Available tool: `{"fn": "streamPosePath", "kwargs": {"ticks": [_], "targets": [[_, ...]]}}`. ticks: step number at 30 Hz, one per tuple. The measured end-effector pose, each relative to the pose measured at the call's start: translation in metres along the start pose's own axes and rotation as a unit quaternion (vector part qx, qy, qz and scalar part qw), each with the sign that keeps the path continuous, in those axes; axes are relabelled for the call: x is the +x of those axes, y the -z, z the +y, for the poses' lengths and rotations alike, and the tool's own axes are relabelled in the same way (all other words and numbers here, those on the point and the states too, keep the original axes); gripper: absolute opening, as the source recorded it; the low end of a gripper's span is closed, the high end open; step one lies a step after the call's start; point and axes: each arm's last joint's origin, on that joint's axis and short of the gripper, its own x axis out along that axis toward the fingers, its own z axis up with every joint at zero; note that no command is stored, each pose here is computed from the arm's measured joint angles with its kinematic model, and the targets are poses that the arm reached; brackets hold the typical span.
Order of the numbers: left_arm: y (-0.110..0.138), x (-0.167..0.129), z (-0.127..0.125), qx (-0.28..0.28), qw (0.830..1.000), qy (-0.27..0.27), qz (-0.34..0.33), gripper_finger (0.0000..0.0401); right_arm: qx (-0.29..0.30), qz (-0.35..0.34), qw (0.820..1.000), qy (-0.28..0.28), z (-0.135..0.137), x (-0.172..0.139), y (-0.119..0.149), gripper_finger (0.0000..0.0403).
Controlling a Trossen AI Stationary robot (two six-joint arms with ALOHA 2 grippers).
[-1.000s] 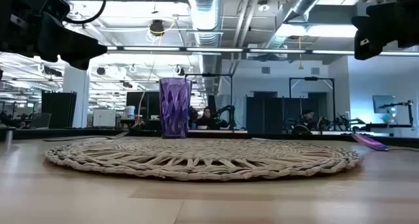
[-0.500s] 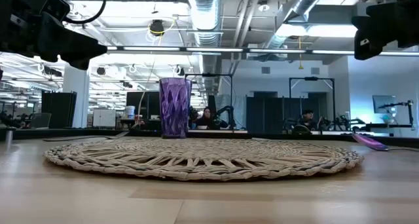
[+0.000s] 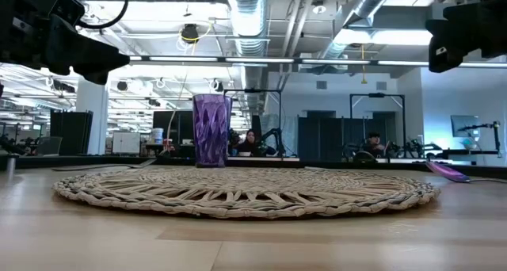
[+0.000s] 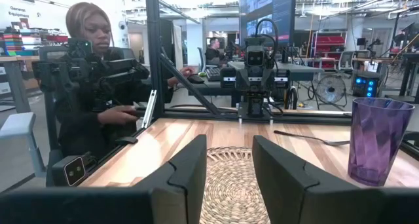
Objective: Pick & Place Utensil
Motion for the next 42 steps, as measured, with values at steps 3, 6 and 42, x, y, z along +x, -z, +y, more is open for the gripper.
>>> {"fn": "streamPosePath", "kwargs": {"ticks": [3,6,42], "targets": [[0.0,0.0,0.0,0.0,1.0,0.0,0.0,0.014,0.0,0.0,1.0,0.0,0.0,0.0,0.0001,0.0118],[0.0,0.0,0.0,0.0,1.0,0.0,0.0,0.014,0.0,0.0,1.0,0.0,0.0,0.0,-0.0001,0.0118],[0.0,0.0,0.0,0.0,1.0,0.0,0.0,0.014,0.0,0.0,1.0,0.0,0.0,0.0,0.0001,0.0118]]}}
